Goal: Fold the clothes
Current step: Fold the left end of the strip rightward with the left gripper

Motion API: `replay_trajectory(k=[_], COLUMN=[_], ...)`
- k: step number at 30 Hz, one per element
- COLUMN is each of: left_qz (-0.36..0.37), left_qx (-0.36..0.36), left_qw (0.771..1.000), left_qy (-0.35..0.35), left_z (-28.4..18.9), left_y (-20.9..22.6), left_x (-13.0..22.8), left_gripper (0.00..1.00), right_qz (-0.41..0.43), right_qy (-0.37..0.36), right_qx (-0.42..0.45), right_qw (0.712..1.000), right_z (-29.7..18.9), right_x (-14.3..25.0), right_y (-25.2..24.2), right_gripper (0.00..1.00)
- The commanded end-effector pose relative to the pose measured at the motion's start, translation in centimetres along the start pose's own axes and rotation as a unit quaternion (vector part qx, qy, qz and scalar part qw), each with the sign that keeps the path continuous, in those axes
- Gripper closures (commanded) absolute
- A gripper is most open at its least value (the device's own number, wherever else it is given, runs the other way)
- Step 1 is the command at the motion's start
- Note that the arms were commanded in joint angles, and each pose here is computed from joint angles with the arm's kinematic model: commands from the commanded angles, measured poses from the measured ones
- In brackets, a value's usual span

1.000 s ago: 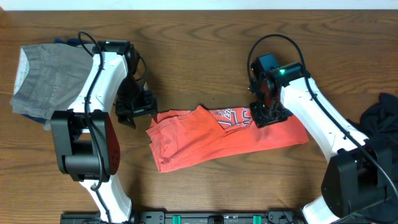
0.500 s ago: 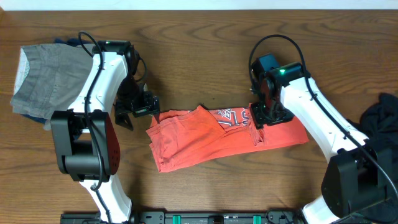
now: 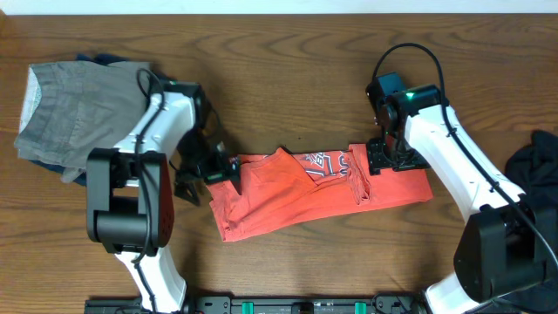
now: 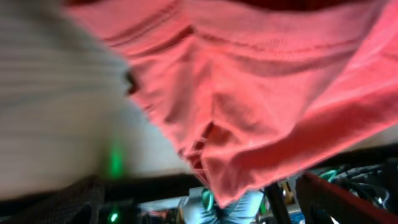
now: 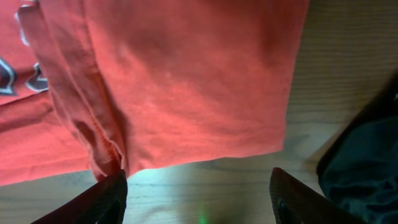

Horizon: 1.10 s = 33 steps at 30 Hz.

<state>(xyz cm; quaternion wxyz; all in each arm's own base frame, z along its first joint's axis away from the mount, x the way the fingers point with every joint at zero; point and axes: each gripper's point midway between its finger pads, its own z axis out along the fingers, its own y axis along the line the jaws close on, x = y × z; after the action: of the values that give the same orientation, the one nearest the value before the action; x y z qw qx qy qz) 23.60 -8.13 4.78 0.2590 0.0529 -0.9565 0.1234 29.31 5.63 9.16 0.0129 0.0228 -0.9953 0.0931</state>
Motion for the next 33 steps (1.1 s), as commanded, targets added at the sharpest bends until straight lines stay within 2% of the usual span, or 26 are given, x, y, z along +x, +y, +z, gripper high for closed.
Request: replay_trajectory(k=[1, 8, 10, 13, 18, 23, 27, 33], left_qz=[0.021, 0.035, 0.040, 0.044, 0.047, 0.049, 0.028, 0.005], left_qx=[0.032, 0.050, 0.050, 0.051, 0.052, 0.023, -0.060, -0.101], left_qw=[0.999, 0.998, 0.998, 0.997, 0.997, 0.997, 0.991, 0.977], left_qy=[0.013, -0.010, -0.019, -0.028, -0.037, -0.058, -0.116, -0.190], left_z=[1.4, 4.3, 5.0, 5.5, 5.2, 2.7, -2.3, -10.0], left_y=[-1.0, -1.3, -1.2, -1.1, -1.2, -1.1, 0.8, 2.4], left_x=[0.7, -0.4, -0.9, -1.2, -1.7, -2.0, -2.8, -3.2], left_gripper=[0.01, 0.02, 0.08, 0.31, 0.93, 0.94, 0.94, 0.94], right_qz=[0.020, 0.026, 0.026, 0.026, 0.026, 0.031, 0.040, 0.044], right_qy=[-0.010, -0.009, -0.008, -0.009, -0.009, -0.010, -0.008, -0.007], right_qx=[0.006, 0.006, 0.006, 0.006, 0.006, 0.006, 0.005, 0.006], right_qw=[1.000, 1.000, 1.000, 1.000, 1.000, 0.999, 0.999, 0.999], right_z=[-0.4, -0.4, -0.4, -0.4, -0.4, -0.3, -0.2, -0.2], right_x=[-0.4, -0.5, -0.4, -0.5, -0.5, -0.6, -0.6, -0.7], right_y=[-0.9, -1.2, -1.2, -1.2, -1.2, -1.4, -2.0, -2.3], right_gripper=[0.29, 0.29, 0.29, 0.29, 0.29, 0.29, 0.29, 0.29])
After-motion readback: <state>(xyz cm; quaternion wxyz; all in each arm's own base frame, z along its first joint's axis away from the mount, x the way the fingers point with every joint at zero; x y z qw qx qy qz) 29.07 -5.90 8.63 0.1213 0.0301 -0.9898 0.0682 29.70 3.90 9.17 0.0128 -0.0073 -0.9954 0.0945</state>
